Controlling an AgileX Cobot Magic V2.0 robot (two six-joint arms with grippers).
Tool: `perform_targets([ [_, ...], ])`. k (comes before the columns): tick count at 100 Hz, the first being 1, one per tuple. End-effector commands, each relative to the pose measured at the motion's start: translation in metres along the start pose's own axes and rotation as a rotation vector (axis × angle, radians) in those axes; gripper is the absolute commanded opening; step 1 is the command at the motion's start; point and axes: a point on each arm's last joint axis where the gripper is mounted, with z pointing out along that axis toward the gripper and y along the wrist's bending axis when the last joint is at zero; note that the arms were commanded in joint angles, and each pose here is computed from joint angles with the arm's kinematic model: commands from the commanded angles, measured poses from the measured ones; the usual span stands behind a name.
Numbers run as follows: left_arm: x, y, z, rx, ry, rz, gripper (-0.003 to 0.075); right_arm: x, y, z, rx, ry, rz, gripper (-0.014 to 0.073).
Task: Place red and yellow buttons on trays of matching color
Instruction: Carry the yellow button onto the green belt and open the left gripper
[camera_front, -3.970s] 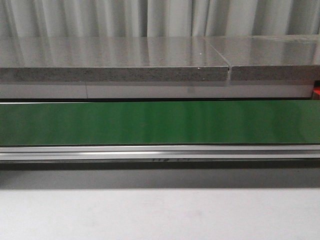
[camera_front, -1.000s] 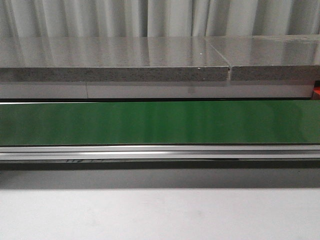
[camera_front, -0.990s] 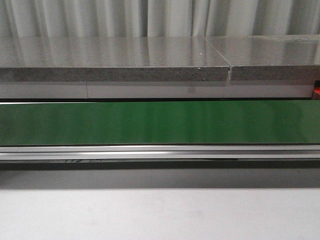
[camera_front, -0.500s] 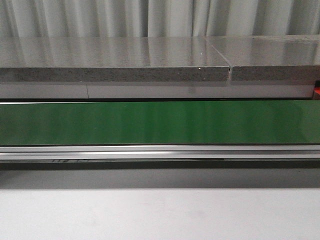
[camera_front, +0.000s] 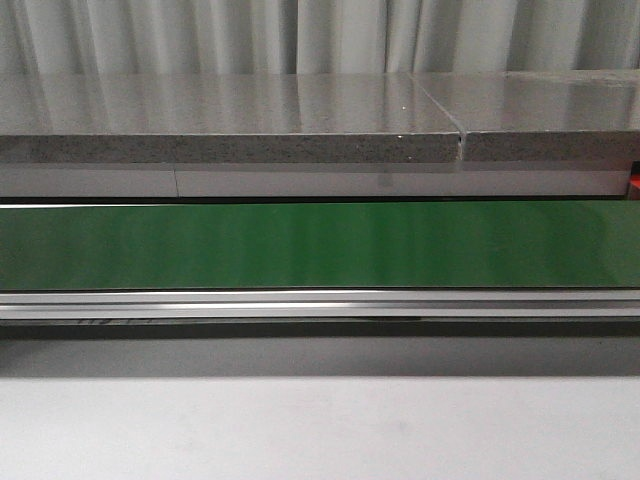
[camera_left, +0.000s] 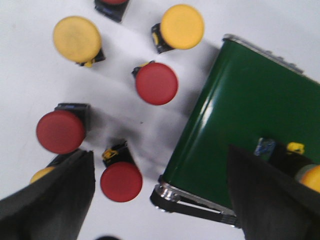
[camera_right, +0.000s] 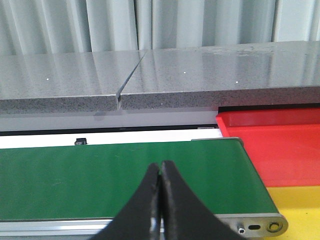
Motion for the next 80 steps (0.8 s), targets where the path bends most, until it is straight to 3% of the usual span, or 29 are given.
perform_targets([
  [1, 0.01, 0.008, -0.019, -0.012, -0.017, -0.027, 0.0533, -0.013, 0.001, -0.002, -0.003, -0.104, -0.012, -0.0065],
  [40, 0.019, 0.049, 0.001, -0.079, 0.012, -0.122, 0.0533, -0.013, 0.001, -0.002, -0.003, -0.104, -0.012, -0.0065],
  [80, 0.007, 0.058, 0.036, -0.072, 0.056, -0.116, 0.0533, -0.013, 0.001, -0.002, -0.003, -0.104, -0.012, -0.0065],
])
